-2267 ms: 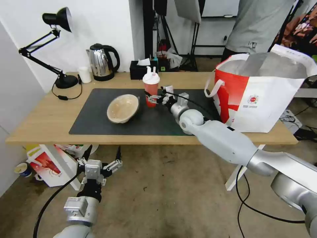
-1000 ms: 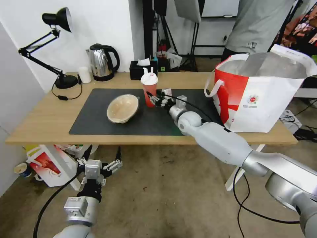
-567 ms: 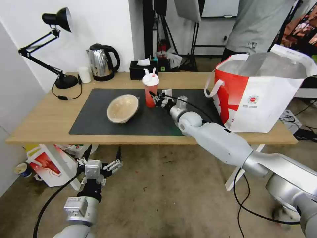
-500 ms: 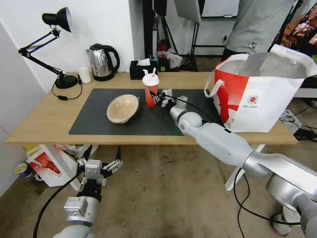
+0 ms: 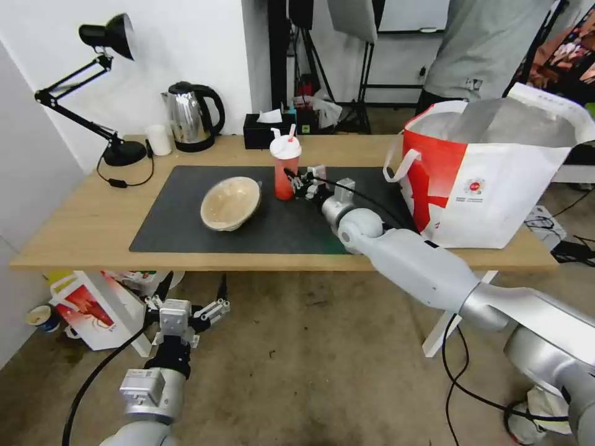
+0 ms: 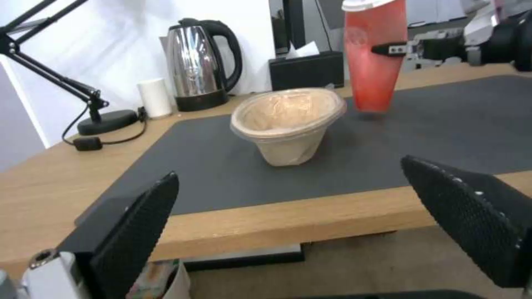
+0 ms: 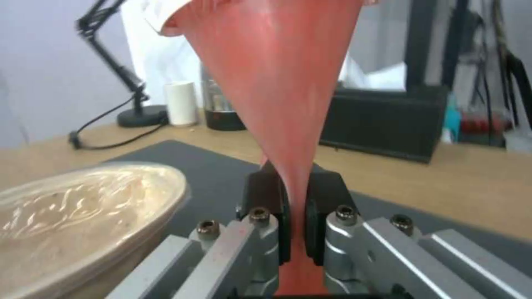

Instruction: Pick up the trash from the table and place it into the takeout bag.

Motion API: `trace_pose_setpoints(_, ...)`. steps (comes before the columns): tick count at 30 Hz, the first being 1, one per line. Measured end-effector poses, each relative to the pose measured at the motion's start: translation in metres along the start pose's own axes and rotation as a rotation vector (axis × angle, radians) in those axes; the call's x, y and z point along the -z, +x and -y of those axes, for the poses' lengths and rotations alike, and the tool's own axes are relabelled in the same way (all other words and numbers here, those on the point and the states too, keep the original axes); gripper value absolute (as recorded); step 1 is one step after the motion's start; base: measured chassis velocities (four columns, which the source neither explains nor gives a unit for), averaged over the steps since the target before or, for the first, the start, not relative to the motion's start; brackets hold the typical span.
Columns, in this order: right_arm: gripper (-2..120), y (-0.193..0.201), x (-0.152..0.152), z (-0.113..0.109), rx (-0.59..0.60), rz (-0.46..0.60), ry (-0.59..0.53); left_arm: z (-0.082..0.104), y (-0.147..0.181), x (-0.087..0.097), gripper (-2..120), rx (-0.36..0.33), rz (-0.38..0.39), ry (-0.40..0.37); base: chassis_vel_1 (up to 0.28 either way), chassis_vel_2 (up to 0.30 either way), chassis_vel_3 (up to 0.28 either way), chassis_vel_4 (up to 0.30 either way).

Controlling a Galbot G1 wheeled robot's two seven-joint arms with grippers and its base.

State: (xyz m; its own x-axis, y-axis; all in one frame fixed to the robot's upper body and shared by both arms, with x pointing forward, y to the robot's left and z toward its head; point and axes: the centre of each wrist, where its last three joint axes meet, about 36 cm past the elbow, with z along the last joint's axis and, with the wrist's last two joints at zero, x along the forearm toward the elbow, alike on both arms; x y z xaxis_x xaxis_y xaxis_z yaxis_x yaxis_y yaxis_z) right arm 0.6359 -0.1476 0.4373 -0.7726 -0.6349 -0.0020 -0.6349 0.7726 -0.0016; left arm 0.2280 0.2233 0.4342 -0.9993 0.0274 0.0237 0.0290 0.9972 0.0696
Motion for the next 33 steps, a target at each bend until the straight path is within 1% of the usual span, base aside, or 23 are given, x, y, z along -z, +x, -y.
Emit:
trace_pose_setpoints(2, 3, 0.006, 0.009, 0.005, 0.037, 0.008, 0.049, 0.000, 0.000, 0.000, 100, 0.000, 0.000, 0.000, 0.000, 0.000, 0.000, 0.000)
trace_pose_setpoints(4, 3, 0.009, 0.014, 0.007, 0.052, 0.016, 0.063, 0.000, 0.000, 0.000, 100, 0.000, 0.000, 0.000, 0.000, 0.000, 0.000, 0.000)
trace_pose_setpoints(8, 3, 0.021, 0.040, 0.012, 0.114, 0.047, 0.133, 0.000, 0.000, 0.000, 100, 0.000, 0.000, 0.000, 0.000, 0.000, 0.000, 0.000)
trace_pose_setpoints(9, 3, 0.021, 0.040, 0.012, 0.114, 0.047, 0.133, 0.000, 0.000, 0.000, 100, 0.000, 0.000, 0.000, 0.000, 0.000, 0.000, 0.000)
trace_pose_setpoints(14, 3, 0.036, 0.072, 0.024, 0.180, 0.074, 0.242, 0.000, 0.000, 0.000, 100, 0.000, 0.000, 0.000, 0.000, 0.000, 0.000, 0.000)
trace_pose_setpoints(15, 3, 0.036, 0.072, 0.024, 0.180, 0.074, 0.242, 0.000, 0.000, 0.000, 100, 0.000, 0.000, 0.000, 0.000, 0.000, 0.000, 0.000)
trace_pose_setpoints(18, 3, 0.046, 0.097, 0.033, 0.204, 0.099, 0.292, 0.000, 0.000, 0.000, 100, 0.000, 0.000, 0.000, 0.000, 0.000, 0.000, 0.000)
trace_pose_setpoints(19, 3, 0.050, 0.104, 0.035, 0.207, 0.105, 0.301, 0.000, 0.000, 0.000, 100, 0.000, 0.000, 0.000, 0.000, 0.000, 0.000, 0.000)
trace_pose_setpoints(20, 3, 0.050, 0.104, 0.035, 0.207, 0.105, 0.301, 0.000, 0.000, 0.000, 100, 0.000, 0.000, 0.000, 0.000, 0.000, 0.000, 0.000)
trace_pose_setpoints(24, 3, 0.061, 0.129, 0.042, 0.217, 0.133, 0.313, 0.000, 0.000, 0.000, 100, 0.000, 0.000, 0.000, 0.000, 0.000, 0.000, 0.000)
trace_pose_setpoints(25, 3, 0.061, 0.129, 0.042, 0.217, 0.133, 0.313, 0.000, 0.000, 0.000, 100, 0.000, 0.000, 0.000, 0.000, 0.000, 0.000, 0.000)
trace_pose_setpoints(27, 3, 0.065, 0.141, 0.046, 0.215, 0.147, 0.321, 0.000, 0.000, 0.000, 100, 0.000, 0.000, 0.000, 0.000, 0.000, 0.000, 0.000)
trace_pose_setpoints(29, 3, 0.072, 0.157, 0.054, 0.205, 0.161, 0.333, 0.000, 0.000, 0.000, 100, 0.000, 0.000, 0.000, 0.000, 0.000, 0.000, 0.000)
trace_pose_setpoints(30, 3, 0.072, 0.157, 0.054, 0.205, 0.161, 0.333, 0.000, 0.000, 0.000, 100, 0.000, 0.000, 0.000, 0.000, 0.000, 0.000, 0.000)
trace_pose_setpoints(33, 3, 0.082, 0.171, 0.064, 0.192, 0.169, 0.348, 0.000, 0.000, 0.000, 100, 0.000, 0.000, 0.000, 0.000, 0.000, 0.000, 0.000)
